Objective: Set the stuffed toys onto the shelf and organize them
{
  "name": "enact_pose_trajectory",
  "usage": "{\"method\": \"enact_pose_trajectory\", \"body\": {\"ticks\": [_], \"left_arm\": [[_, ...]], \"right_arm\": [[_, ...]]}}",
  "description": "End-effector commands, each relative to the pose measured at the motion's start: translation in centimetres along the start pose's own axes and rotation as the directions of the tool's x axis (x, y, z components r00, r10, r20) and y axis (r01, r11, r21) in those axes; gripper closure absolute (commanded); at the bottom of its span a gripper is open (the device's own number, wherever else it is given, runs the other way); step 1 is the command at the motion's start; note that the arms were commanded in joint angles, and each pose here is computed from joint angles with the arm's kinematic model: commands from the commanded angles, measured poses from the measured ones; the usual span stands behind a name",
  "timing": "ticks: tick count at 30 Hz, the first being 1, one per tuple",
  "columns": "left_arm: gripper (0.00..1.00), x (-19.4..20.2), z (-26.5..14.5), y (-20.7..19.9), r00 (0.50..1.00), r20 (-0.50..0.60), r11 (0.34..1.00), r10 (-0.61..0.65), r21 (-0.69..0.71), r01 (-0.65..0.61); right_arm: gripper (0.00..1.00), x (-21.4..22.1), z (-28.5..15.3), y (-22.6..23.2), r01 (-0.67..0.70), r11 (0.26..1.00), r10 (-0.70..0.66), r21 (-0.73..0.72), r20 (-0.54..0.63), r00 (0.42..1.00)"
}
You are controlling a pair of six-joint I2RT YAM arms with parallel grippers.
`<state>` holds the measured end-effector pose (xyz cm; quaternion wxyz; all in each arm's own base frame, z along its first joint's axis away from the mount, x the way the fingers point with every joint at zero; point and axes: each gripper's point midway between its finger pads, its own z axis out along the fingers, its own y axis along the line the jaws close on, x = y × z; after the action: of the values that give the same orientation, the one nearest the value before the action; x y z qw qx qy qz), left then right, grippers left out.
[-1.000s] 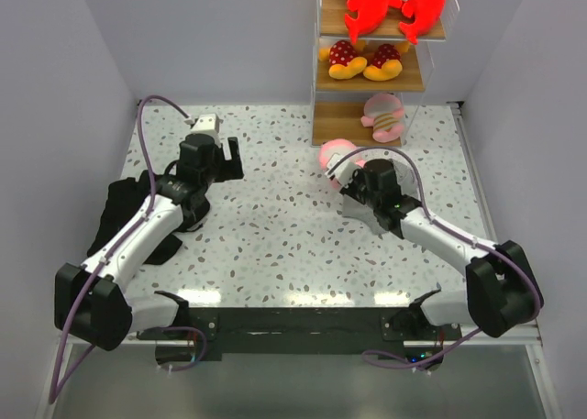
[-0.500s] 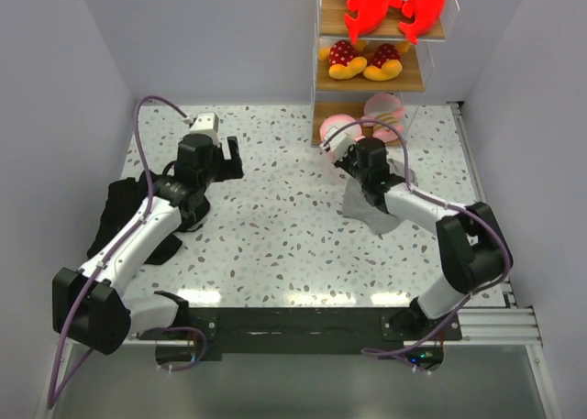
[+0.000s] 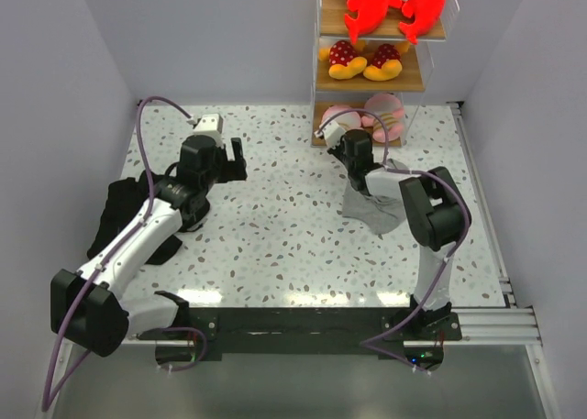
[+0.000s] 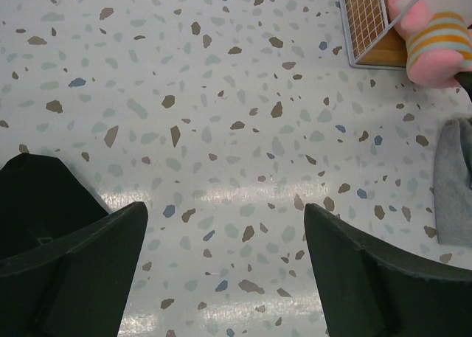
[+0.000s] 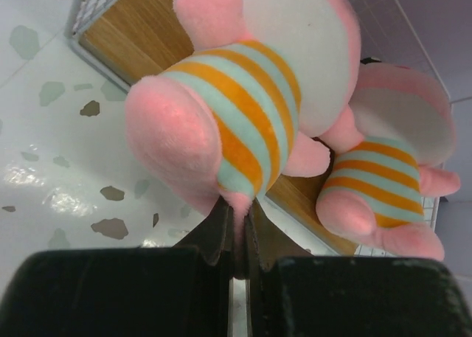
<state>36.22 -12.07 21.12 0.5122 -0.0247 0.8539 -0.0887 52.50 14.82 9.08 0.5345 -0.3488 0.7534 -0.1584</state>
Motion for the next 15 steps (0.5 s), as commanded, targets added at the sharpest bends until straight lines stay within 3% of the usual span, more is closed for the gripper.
{"method": "enact_pose_trajectory", "body": {"ticks": [1, 9, 15], "left_arm": [[0.08, -1.5, -0.9, -0.3, 0.998, 0.056, 1.0, -0.027, 0.011, 0.026], [0.08, -1.6, -1.0, -0.4, 0.998, 0.06, 0.999, -0.03, 0.019, 0.029], [0.08, -1.6, -1.0, -0.5, 0.998, 0.06, 0.999, -0.03, 0.022, 0.029]], "right_arm": [[1.0, -3.5, 1.2, -4.0, -0.087, 0.988, 0.074, 0.124, 0.113, 0.991], [0.99, -3.8, 3.6, -4.2, -0.057, 0.992, 0.042, 0.111, 0.13, 0.991], [0.88, -3.7, 4.7, -4.0, -0.035, 0.994, 0.021, 0.102, 0.129, 0.991]]}}
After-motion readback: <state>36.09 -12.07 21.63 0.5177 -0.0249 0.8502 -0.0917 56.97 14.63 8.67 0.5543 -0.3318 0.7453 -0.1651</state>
